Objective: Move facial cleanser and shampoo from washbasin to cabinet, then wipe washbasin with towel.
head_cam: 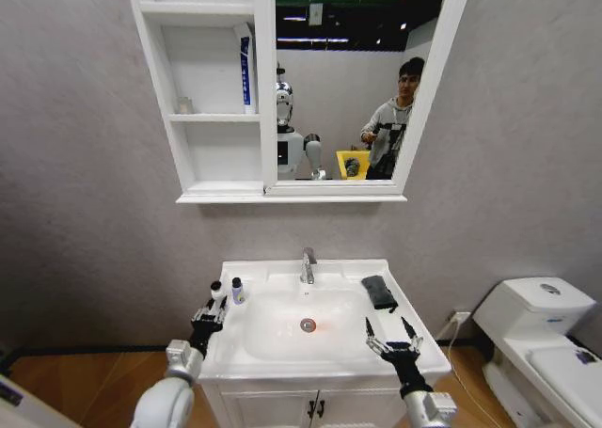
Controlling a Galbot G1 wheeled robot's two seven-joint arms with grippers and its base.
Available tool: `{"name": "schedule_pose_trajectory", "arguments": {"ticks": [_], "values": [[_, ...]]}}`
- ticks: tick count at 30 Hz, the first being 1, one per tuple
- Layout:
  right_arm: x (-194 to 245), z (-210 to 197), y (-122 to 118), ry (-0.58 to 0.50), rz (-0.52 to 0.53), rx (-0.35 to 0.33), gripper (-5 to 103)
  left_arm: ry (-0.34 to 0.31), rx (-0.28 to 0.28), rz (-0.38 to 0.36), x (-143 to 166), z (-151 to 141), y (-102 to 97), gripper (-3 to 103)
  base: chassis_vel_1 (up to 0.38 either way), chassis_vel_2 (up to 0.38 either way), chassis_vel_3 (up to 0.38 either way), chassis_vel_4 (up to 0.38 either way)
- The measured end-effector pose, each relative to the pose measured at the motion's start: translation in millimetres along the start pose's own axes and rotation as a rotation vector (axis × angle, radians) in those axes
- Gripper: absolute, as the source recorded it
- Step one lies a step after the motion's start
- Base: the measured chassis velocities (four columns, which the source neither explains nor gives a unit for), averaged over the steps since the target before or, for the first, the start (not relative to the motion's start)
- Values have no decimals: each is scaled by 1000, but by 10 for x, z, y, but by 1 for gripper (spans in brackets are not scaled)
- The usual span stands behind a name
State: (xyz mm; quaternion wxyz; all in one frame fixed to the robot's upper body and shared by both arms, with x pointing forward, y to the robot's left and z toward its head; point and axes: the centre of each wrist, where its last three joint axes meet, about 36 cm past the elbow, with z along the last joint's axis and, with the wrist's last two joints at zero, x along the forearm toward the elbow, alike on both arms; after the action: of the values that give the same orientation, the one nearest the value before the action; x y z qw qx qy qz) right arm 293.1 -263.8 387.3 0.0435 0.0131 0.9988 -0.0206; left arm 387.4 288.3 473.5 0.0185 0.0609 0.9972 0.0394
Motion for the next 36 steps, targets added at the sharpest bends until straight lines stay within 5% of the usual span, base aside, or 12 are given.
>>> {"name": "schedule_pose_trajectory", "arguments": {"ticks": [6,11,19,26,36], "values": [[19,39,33,11,-7,15,100,-34,-15,20,-49,-798,277,30,0,0,0,0],[50,93,54,26,-7,26,100,-3,-23,61,-108,-1511,468,30,0,0,0,0],[55,154,55,40,-6,35,100,17,9,115,-249,-2263,552,30,0,0,0,0],[37,217,57,52,-7,38,100,9,29,138,-513,-2664,589,29,0,0,0,0],[7,283,50,62,-7,42,100,8,-40,126,-1335,-3295,558,29,0,0,0,0]]}}
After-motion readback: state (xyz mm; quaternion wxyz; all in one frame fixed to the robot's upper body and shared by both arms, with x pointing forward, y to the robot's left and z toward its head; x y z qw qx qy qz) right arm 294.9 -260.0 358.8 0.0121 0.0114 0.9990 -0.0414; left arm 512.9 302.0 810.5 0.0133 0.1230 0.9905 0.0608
